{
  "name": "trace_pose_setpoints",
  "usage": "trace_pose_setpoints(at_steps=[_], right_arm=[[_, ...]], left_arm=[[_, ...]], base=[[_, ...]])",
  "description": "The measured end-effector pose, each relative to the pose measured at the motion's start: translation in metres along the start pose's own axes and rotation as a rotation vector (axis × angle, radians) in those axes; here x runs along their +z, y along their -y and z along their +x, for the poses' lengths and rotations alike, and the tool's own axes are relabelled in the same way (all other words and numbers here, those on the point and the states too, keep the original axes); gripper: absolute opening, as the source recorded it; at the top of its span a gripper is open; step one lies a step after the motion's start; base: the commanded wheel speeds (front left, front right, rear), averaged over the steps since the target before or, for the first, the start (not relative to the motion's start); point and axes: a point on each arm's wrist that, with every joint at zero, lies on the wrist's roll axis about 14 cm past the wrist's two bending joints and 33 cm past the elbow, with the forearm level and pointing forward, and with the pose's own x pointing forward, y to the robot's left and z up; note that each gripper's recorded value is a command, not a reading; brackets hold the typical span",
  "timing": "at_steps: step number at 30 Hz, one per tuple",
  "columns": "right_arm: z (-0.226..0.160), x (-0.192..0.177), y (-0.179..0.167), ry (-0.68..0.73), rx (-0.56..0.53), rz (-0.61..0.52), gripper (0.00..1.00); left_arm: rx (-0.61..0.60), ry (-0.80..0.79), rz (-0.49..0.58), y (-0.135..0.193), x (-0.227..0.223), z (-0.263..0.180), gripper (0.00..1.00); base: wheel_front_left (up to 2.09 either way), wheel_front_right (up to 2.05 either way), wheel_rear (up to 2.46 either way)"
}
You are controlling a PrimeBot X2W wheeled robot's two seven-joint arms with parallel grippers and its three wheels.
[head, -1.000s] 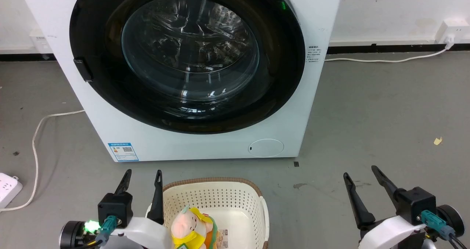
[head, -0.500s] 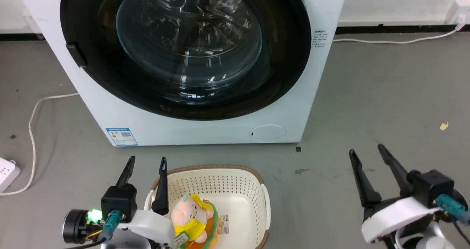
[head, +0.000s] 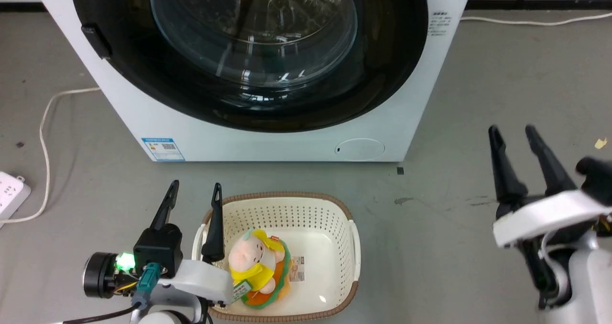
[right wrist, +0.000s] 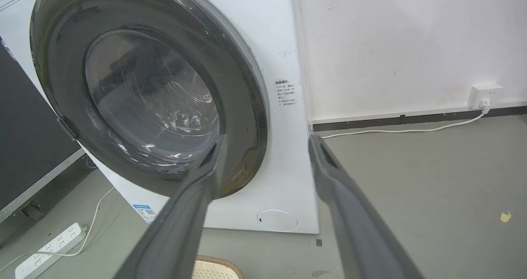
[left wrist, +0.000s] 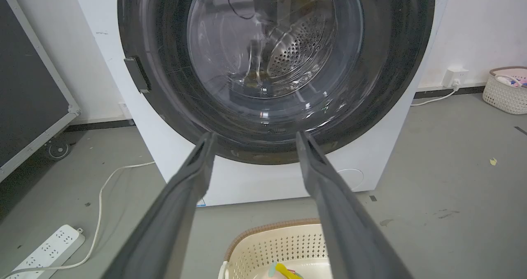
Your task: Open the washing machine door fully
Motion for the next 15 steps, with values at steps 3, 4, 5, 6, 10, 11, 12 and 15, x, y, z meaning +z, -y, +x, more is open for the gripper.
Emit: trace_pose_setpoints(at_steps=[3,4,5,6,10,11,12,15], right_arm=[[0.014,0.004,0.002,0.006,-0.003,0.047,1.00],[0.019,0.004,0.003,0.006,-0.009,0.069,1.00],[0.023,0.004,0.006,0.005,-0.017,0.091,1.00],[0.027,0.004,0.007,0.004,-0.021,0.107,1.00],[0.045,0.005,0.010,0.000,-0.027,0.142,1.00],[0.049,0.005,0.010,0.000,-0.029,0.152,1.00],[0.053,0.006,0.010,0.003,-0.030,0.160,1.00],[0.064,0.007,0.013,0.007,-0.039,0.197,0.98]], left_arm=[[0.001,0.006,0.002,0.000,0.000,0.003,1.00],[0.002,0.006,0.002,0.000,0.000,0.004,1.00],[0.003,0.008,0.002,0.000,0.000,0.005,1.00],[0.003,0.011,0.002,0.000,0.000,0.006,1.00],[0.008,0.020,0.004,0.000,0.000,0.009,1.00],[0.008,0.018,0.006,0.000,-0.001,0.010,1.00],[0.007,0.016,0.007,0.000,-0.002,0.010,1.00],[0.010,0.017,0.009,-0.001,-0.003,0.011,1.00]], base=[[0.00,0.00,0.00],[0.00,0.00,0.00],[0.00,0.00,0.00],[0.00,0.00,0.00],[0.00,0.00,0.00],[0.00,0.00,0.00],[0.00,0.00,0.00],[0.00,0.00,0.00]])
